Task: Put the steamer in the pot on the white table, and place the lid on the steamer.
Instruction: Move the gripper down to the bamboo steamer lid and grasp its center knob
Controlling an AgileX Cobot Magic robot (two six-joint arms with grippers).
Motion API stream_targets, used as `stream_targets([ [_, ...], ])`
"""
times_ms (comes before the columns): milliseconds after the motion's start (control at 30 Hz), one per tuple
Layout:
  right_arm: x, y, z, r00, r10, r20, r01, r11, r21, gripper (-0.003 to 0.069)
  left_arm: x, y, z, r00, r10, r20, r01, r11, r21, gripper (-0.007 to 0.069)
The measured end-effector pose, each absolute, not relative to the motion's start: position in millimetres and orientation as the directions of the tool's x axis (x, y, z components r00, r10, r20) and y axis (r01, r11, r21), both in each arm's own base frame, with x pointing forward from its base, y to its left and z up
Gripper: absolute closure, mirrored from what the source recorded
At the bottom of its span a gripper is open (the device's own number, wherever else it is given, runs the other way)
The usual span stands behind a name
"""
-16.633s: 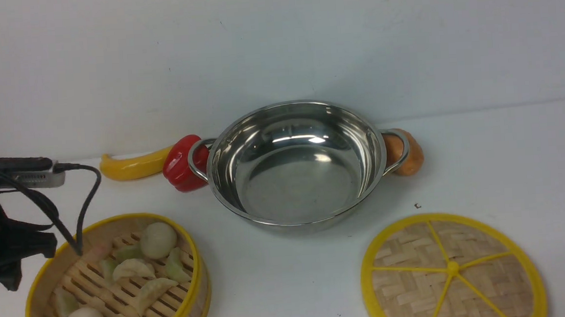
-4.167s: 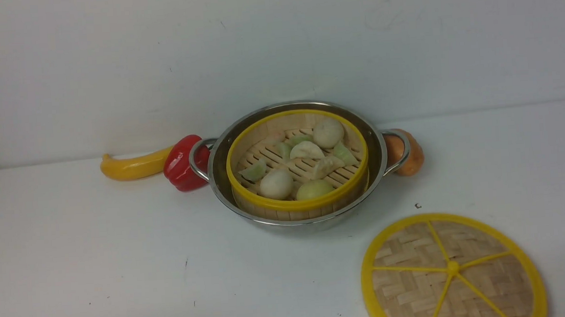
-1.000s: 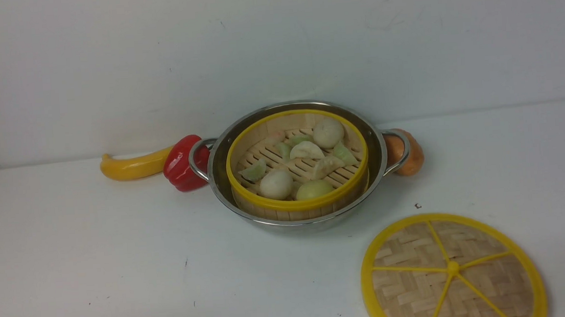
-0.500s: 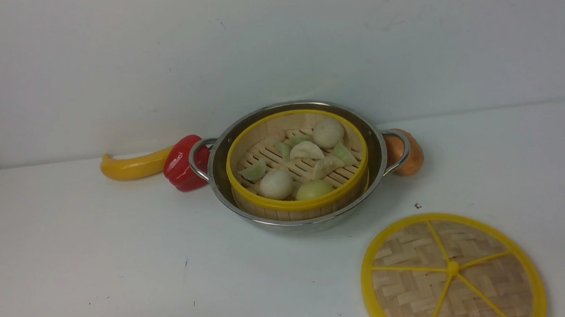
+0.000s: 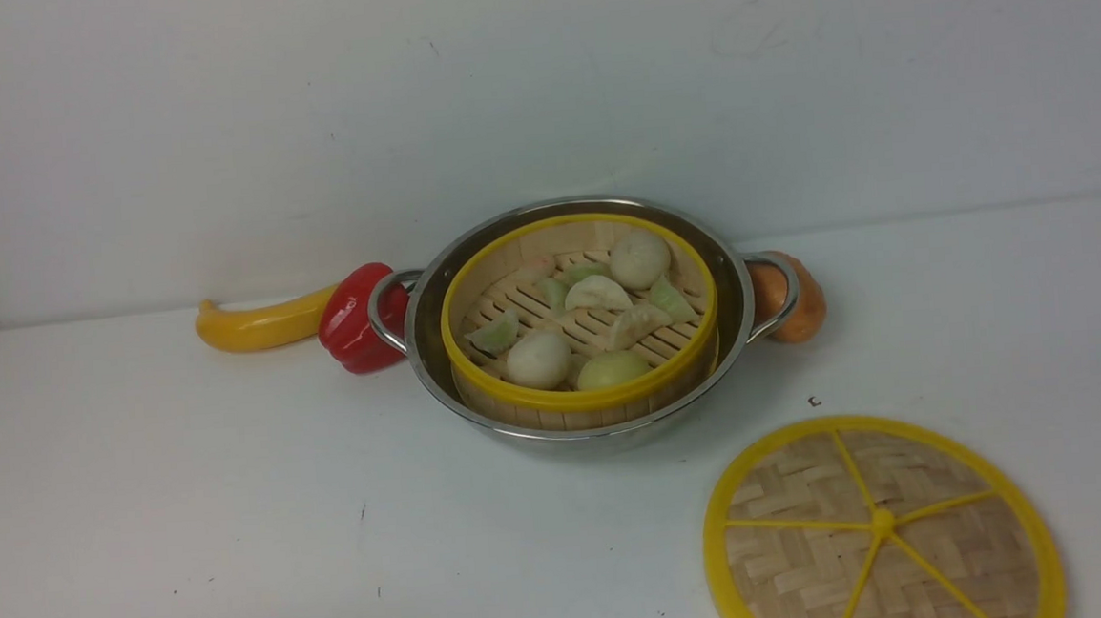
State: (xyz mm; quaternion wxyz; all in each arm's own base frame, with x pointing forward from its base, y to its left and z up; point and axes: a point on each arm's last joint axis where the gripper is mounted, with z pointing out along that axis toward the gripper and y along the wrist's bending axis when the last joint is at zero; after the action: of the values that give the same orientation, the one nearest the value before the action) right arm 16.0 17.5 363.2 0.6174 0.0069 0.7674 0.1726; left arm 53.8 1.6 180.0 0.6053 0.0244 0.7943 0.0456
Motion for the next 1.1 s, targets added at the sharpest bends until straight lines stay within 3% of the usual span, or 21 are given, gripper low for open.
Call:
stream_targets([
  [100,32,23,353,-0.385,0.106,-0.917,-0.239,0.948,0.210,0.0414,54,2,180,-0.266,0.094,-0.959,-0.016,0.995,0.102,0.0384],
  [167,56,31,342,-0.533,-0.044,-0.845,-0.318,0.936,0.152,0.0414,54,2,180,-0.266,0.094,-0.959,-0.016,0.995,0.102,0.0384],
  [367,119,45,317,-0.706,-0.216,-0.674,-0.444,0.877,0.183,0.0407,54,2,180,-0.266,0.094,-0.959,-0.016,0.995,0.102,0.0384],
  [567,173,57,300,-0.763,-0.340,-0.550,-0.516,0.832,0.201,0.0350,54,2,180,-0.266,0.094,-0.959,-0.016,0.995,0.102,0.0384],
  [767,224,93,294,-0.723,-0.502,-0.475,-0.618,0.777,0.120,0.0281,54,2,180,-0.266,0.094,-0.959,-0.016,0.995,0.102,0.0384],
  [1100,271,125,261,-0.793,-0.553,-0.257,-0.576,0.817,0.016,0.0305,54,2,180,-0.266,0.094,-0.959,-0.016,0.995,0.102,0.0384],
])
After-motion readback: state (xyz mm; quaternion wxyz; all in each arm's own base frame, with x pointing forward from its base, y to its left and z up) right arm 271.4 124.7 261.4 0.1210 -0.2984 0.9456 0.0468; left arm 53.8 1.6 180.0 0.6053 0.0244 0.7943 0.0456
